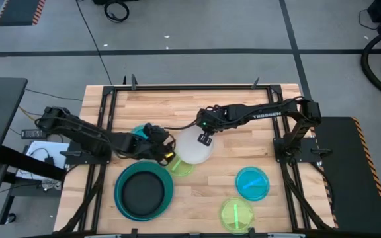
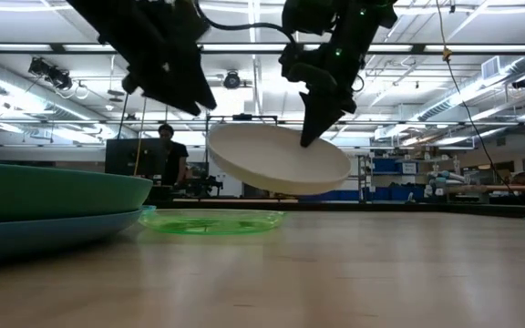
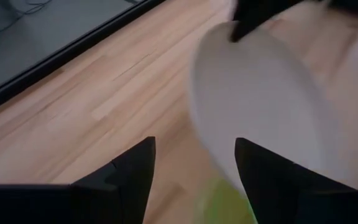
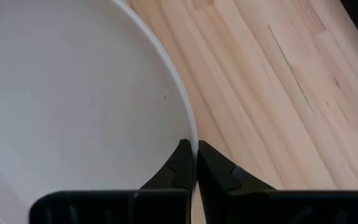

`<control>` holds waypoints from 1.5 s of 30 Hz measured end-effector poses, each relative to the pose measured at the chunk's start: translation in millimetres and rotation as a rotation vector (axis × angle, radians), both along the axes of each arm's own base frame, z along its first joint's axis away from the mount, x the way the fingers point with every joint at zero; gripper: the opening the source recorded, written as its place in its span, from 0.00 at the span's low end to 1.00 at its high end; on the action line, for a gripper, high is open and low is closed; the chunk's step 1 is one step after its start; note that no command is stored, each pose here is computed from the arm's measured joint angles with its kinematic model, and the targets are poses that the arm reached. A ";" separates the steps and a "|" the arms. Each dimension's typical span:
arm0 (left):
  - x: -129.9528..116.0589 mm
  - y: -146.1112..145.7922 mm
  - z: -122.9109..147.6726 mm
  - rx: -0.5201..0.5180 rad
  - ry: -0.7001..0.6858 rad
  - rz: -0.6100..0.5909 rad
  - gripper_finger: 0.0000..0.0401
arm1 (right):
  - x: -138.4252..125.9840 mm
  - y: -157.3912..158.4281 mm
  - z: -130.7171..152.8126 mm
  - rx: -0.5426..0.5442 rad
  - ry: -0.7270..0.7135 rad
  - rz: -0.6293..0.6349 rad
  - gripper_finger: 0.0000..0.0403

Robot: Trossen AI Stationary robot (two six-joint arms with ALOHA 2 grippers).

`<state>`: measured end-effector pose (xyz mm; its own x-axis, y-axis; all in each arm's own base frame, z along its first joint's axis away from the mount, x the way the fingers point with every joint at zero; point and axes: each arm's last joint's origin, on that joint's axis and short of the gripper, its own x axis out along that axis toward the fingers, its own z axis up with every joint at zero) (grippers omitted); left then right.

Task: Stack plastic plates
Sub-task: Stack the white plate on the black plate

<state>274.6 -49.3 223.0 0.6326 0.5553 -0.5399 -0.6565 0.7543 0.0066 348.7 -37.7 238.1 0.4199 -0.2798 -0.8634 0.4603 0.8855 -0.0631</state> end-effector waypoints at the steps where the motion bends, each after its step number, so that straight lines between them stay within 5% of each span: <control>1: 2.1 3.3 -3.1 0.002 0.011 0.013 0.56 | 0.5 1.1 0.2 0.000 -0.005 0.004 0.04; 29: 10.8 20.2 -4.2 -0.084 0.059 -0.057 0.42 | 7.6 2.9 3.7 -0.012 -0.080 0.041 0.04; 45: 9.0 21.0 -5.5 -0.078 0.079 -0.045 0.21 | 13.0 2.2 7.4 -0.032 -0.141 0.061 0.06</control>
